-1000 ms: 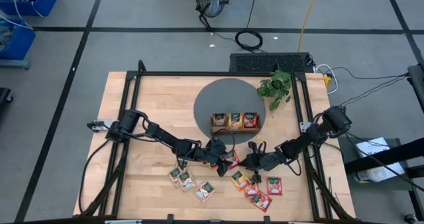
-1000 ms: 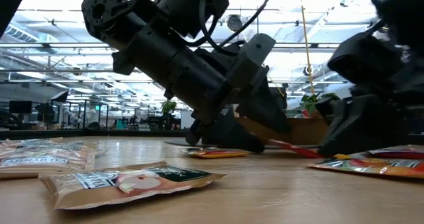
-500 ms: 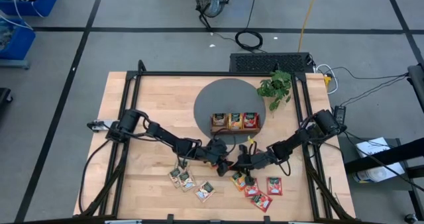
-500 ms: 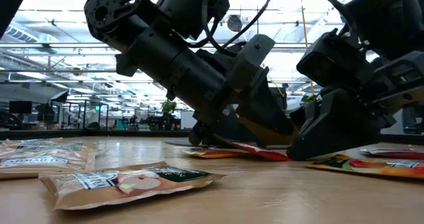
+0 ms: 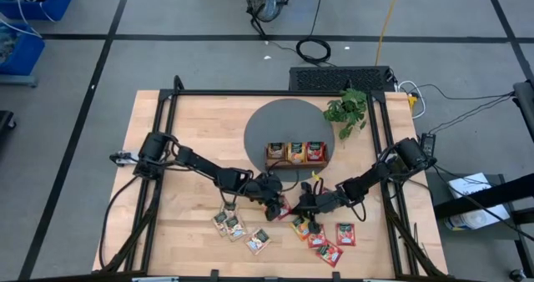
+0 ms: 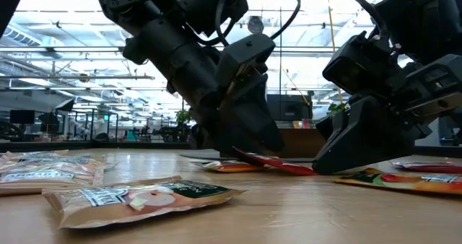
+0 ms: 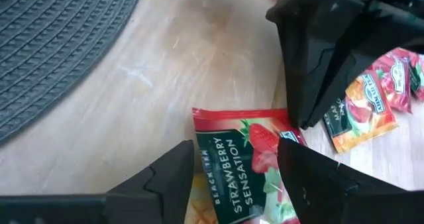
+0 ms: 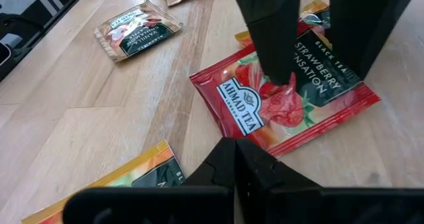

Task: Pick & Place Tea
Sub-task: Put the red tea bag into the right section of the wooden organizer

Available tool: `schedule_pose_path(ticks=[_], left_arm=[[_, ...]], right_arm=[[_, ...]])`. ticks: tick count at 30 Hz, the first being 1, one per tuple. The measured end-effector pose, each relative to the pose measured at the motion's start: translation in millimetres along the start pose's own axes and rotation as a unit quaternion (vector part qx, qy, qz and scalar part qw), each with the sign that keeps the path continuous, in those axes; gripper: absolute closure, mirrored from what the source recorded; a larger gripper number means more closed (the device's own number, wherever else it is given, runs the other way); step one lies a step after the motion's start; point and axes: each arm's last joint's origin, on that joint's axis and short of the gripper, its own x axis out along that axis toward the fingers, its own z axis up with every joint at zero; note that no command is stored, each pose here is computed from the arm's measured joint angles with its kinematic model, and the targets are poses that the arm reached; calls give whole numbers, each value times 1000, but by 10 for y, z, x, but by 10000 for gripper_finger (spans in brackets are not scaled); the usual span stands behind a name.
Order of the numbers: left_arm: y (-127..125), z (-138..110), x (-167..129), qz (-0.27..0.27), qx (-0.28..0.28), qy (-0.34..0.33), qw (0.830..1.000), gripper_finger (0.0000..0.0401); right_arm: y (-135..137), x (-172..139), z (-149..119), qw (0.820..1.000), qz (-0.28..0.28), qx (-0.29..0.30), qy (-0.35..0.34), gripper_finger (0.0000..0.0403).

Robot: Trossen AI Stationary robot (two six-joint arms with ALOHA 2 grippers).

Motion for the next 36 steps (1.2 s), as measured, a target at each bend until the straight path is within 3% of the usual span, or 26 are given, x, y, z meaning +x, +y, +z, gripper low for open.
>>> schedule_pose_path(ticks=[5, 12, 14, 21, 27, 32, 36], left_arm=[[-60, -49, -1, -5, 26, 4, 1000, 213], [-106, -75, 1, -15, 66, 2, 998, 367], [-115, -62, 0, -20, 76, -5, 997, 389], [-263, 107, -90, -22, 131, -16, 991, 394], [-512, 235, -277, -3, 198, 2, 980, 391], [-747, 265, -390, 58, 248, 8, 967, 396], [-896, 227, -435, 77, 275, -16, 958, 397]], right_arm=[[0, 0, 1, 1000, 0, 0, -1, 403], [-2, -1, 2, 1000, -4, -1, -2, 403], [-4, 0, 5, 1000, -12, -8, -7, 403], [33, -87, 149, 998, -12, -40, -45, 403], [241, -385, 392, 991, 15, -82, -106, 391], [411, -725, 559, 980, -24, -107, -169, 350], [452, -849, 644, 976, -10, -93, -198, 297]])
